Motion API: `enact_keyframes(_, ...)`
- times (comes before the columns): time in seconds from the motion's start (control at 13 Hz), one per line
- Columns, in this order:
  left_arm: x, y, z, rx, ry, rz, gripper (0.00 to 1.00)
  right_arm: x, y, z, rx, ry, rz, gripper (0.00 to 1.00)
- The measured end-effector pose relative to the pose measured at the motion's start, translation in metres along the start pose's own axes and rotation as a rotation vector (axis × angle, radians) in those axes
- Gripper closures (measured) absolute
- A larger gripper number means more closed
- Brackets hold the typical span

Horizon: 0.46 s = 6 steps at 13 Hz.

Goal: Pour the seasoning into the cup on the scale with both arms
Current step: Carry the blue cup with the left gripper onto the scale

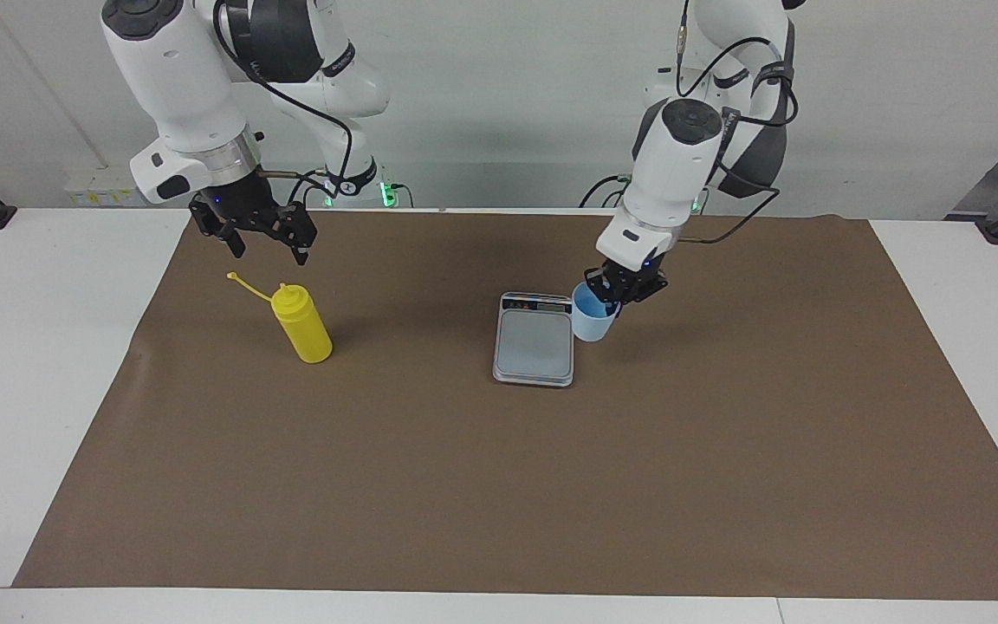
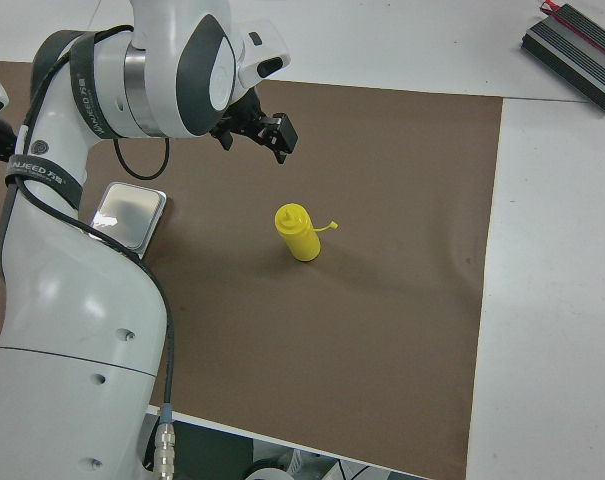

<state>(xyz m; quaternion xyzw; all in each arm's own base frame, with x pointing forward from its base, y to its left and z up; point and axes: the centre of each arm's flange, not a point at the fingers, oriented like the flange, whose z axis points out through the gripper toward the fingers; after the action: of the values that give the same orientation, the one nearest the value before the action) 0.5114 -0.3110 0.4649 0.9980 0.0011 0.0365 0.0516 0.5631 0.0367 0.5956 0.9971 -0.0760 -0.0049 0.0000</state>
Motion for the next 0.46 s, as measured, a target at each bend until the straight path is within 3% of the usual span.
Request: enact_keyframes(0.46,-0.021,0.052,0.063,0.033,0.003,-0.003,0.96,0.003,0.021,0.003,-0.001,-0.008,-0.190,0.00)
